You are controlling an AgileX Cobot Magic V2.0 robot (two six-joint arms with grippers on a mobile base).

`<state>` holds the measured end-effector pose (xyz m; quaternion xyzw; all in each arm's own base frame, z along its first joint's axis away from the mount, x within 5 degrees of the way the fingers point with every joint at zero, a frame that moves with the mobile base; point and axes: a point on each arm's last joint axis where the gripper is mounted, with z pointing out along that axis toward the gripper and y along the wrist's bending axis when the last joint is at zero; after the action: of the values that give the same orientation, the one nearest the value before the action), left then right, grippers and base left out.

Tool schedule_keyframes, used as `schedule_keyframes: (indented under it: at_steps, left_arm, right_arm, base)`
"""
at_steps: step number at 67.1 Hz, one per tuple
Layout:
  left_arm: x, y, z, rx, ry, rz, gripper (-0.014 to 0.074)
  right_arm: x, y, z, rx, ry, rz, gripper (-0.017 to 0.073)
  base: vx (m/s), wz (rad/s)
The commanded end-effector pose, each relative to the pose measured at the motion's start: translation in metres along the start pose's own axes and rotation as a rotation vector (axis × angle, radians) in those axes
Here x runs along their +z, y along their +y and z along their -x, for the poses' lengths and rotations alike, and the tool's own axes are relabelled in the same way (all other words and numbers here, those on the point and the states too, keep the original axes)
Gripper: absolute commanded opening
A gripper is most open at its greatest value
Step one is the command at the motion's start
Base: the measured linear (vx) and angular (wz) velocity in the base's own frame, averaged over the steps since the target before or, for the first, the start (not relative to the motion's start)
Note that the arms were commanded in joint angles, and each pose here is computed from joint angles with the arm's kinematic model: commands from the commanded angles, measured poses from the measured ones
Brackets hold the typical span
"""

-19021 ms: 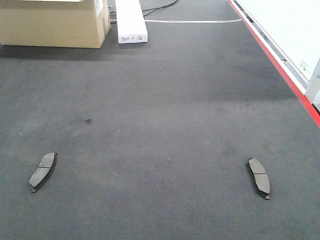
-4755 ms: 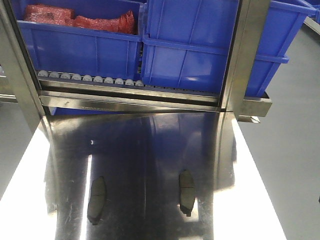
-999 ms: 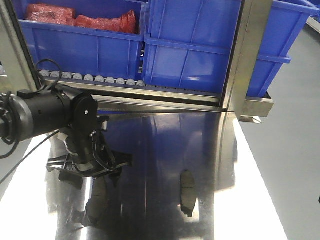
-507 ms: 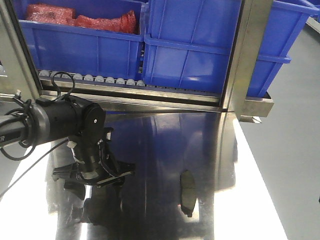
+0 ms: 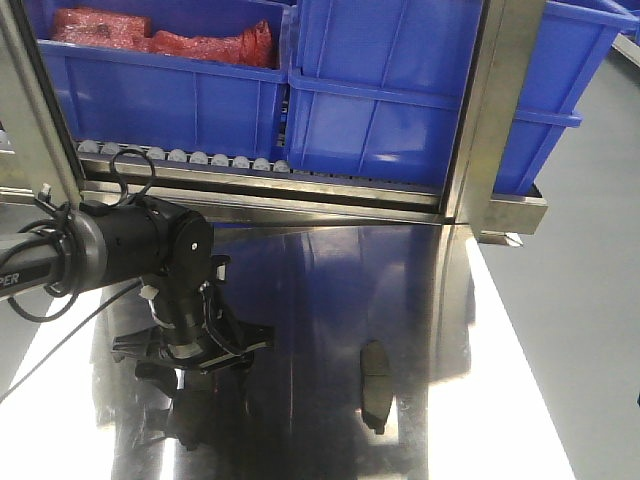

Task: Move and align brake pads A on conveyor
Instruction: 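Lower the open left gripper over the nearer-left brake pad, then close the left gripper on the pad and lift it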

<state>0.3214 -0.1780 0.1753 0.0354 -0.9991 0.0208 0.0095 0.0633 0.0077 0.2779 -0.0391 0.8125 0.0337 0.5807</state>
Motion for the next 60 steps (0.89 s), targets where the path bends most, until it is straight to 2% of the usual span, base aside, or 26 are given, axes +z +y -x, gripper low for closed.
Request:
schedule_keyframes:
  at_steps: [1, 50, 60]
  left_arm:
    - [-0.024, -0.004, 0.0007, -0.01, -0.061, -0.05, 0.0535]
    - [-0.0185, -0.0022, -0.0005, -0.013, -0.024, -0.019, 0.0533]
    - [-0.0185, -0.0024, -0.0002, -0.013, -0.027, -0.021, 0.0473]
  right_arm:
    - [-0.0032, -0.0005, 0.0148, -0.004, -0.096, -0.007, 0.0576]
    - [-0.0032, -0.0005, 0.0148, -0.004, -0.096, -0.007, 0.0576]
    - [-0.0032, -0.0005, 0.0148, -0.004, -0.096, -0.007, 0.0576]
  base:
    - [0.0, 0.0]
    - [0.0, 0.0]
    - [0.0, 0.0]
